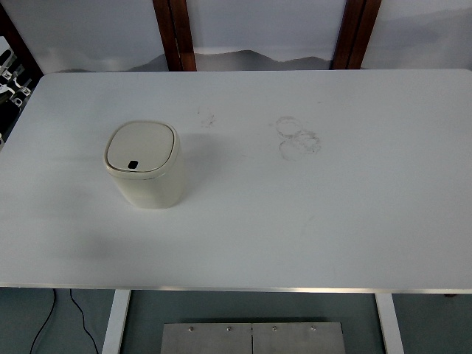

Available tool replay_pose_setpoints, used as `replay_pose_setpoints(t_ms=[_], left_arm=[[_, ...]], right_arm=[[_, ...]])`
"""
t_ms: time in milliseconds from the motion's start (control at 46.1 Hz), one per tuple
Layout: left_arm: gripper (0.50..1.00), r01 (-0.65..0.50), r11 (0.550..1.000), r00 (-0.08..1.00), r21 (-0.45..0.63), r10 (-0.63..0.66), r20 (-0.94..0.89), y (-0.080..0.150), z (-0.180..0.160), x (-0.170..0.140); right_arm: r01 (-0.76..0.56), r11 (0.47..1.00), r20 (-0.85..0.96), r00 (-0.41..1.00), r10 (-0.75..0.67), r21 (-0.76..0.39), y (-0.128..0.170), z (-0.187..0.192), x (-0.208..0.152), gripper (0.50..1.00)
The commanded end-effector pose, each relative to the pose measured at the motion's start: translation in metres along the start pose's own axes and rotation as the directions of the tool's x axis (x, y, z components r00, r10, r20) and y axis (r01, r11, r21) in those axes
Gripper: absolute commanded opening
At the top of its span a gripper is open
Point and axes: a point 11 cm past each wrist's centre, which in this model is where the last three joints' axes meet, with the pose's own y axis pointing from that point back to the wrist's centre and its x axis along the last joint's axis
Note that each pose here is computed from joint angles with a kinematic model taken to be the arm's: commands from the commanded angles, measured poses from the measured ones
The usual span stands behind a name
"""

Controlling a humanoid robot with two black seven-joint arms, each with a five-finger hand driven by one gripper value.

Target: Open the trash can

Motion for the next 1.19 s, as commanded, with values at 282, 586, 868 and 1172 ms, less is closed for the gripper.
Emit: replay_pose_setpoints(t_ms=[282, 586, 868, 1172], left_arm=[[1.000, 0.093, 0.993, 0.976, 0.078, -0.106, 0.193, -0.018, 0.043, -0.042], [1.000, 0.273, 0.915, 0.859, 0.297, -0.371, 0.354, -0.014, 0.052, -0.109], [1.000, 0.337, 0.756, 0.627, 0.560, -0.624, 0.465, 0.011, 0.034, -0.132], [1.000, 0.285, 0.629, 0.301, 0.724, -0.775, 0.555, 0.019, 0.042, -0.156]], right_arm=[[-0.001, 1.000, 0.000, 1.000, 0.001, 0.000, 0.000, 0.000, 0.000, 0.995], [-0.001, 1.000, 0.000, 1.000, 0.001, 0.000, 0.000, 0.000, 0.000, 0.995], [0.001, 1.000, 0.000, 1.000, -0.001, 0.000, 0.000, 0.000, 0.000, 0.995], [0.001, 1.000, 0.000, 1.000, -0.001, 0.000, 0.000, 0.000, 0.000, 0.995]])
